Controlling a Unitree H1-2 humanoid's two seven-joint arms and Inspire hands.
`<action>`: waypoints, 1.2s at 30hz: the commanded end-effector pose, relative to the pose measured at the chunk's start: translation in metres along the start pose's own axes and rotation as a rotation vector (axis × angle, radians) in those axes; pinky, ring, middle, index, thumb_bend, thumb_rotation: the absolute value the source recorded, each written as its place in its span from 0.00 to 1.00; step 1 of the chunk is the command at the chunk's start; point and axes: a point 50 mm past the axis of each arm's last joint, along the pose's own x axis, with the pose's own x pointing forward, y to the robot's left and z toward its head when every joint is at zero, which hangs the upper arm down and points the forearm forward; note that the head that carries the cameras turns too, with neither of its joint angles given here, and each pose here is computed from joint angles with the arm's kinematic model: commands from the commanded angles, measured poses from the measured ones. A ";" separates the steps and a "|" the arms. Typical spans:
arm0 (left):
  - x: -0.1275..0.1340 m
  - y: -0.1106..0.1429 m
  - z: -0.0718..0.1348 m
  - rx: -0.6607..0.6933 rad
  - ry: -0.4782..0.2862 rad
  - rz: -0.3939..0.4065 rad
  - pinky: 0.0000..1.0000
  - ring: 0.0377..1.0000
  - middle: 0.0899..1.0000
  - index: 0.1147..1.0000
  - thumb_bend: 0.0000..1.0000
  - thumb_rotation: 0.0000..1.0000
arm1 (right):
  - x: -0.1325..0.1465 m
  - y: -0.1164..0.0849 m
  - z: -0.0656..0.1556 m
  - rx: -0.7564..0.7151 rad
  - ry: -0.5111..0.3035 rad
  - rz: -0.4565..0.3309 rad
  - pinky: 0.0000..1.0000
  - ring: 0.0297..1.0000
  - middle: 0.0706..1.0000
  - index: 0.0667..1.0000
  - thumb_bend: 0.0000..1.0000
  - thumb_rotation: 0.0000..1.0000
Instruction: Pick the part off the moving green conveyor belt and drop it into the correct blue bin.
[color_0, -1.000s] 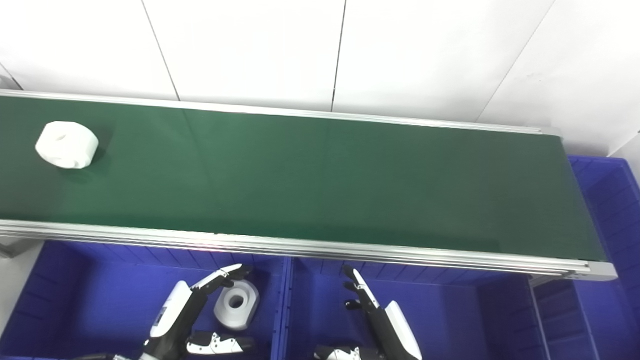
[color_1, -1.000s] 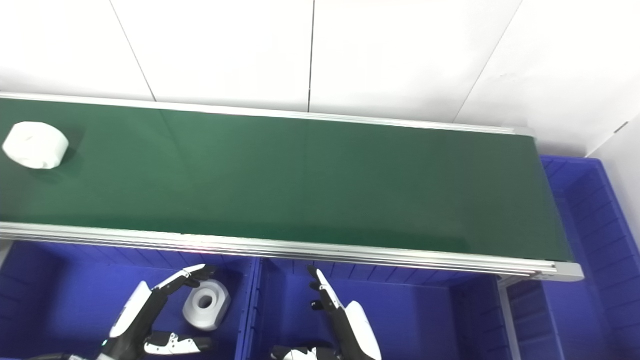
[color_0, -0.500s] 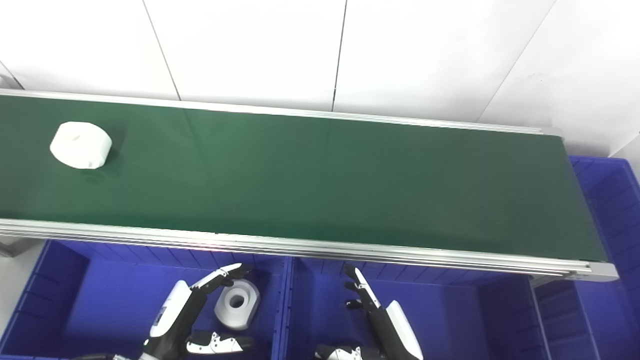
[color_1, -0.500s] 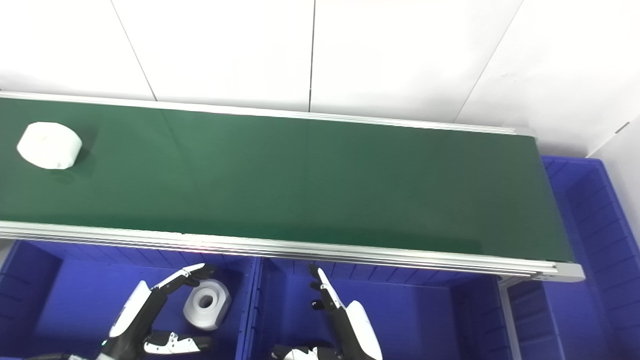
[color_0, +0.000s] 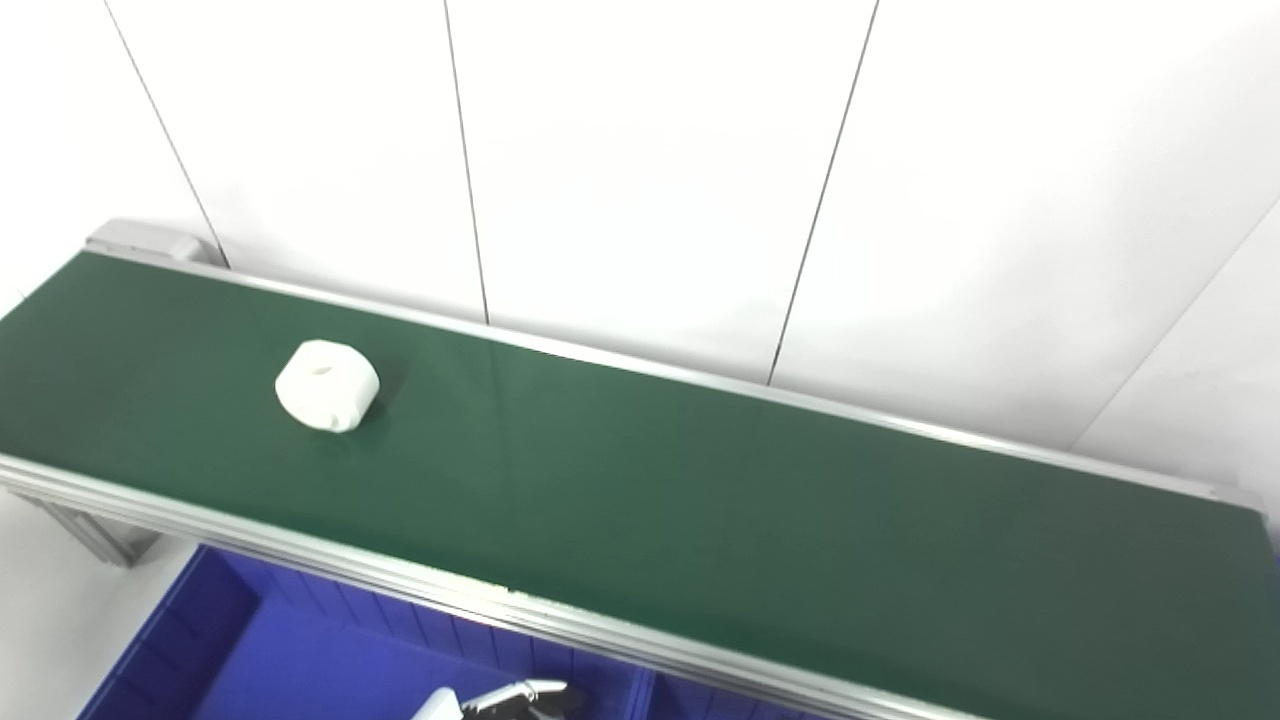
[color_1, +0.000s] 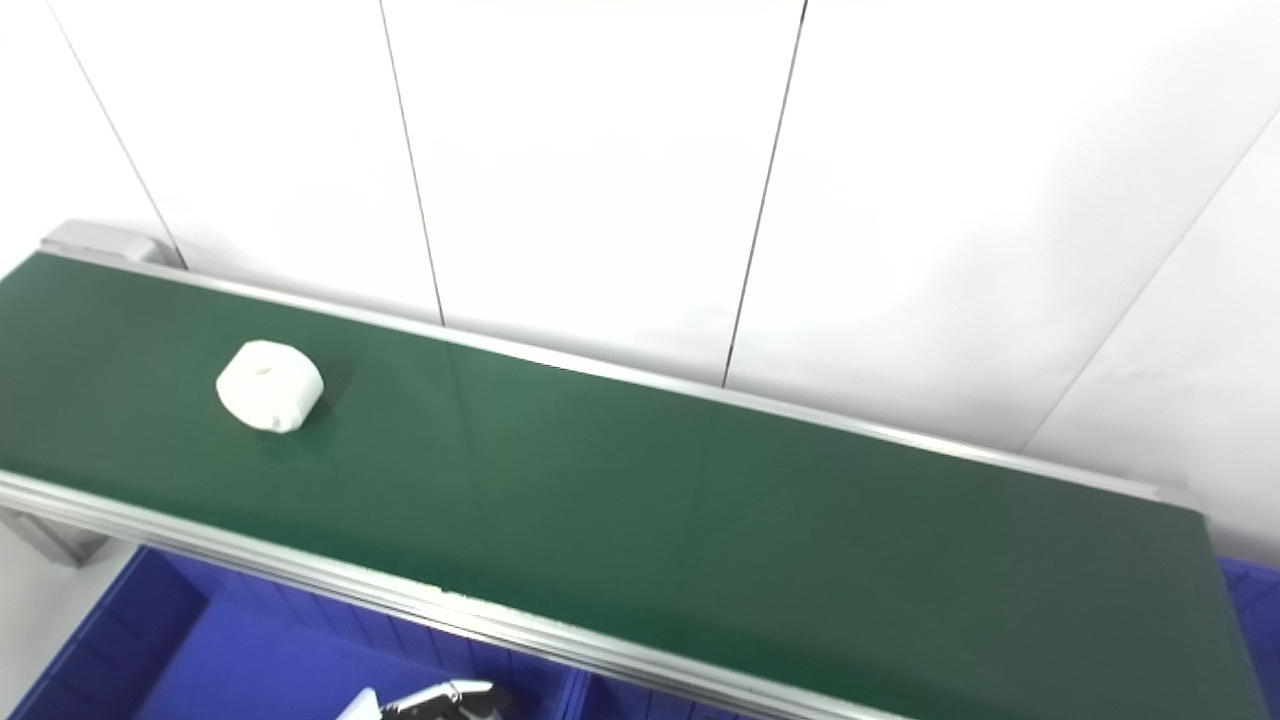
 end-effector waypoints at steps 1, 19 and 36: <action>0.006 0.007 0.000 0.008 -0.028 0.016 0.65 0.72 0.75 0.74 0.77 0.56 | 0.002 -0.001 0.007 0.016 -0.070 -0.011 0.88 0.98 1.00 1.00 0.86 0.43; 0.006 0.010 -0.003 0.011 -0.012 0.021 0.64 0.71 0.75 0.73 0.78 0.57 | 0.008 0.004 0.005 0.012 -0.077 -0.017 0.88 0.96 0.98 1.00 0.87 0.45; 0.033 0.061 0.052 -0.055 -0.235 0.188 0.63 0.69 0.71 0.68 0.75 0.52 | 0.016 0.007 0.006 0.014 -0.086 -0.014 0.76 0.92 0.99 1.00 0.87 0.45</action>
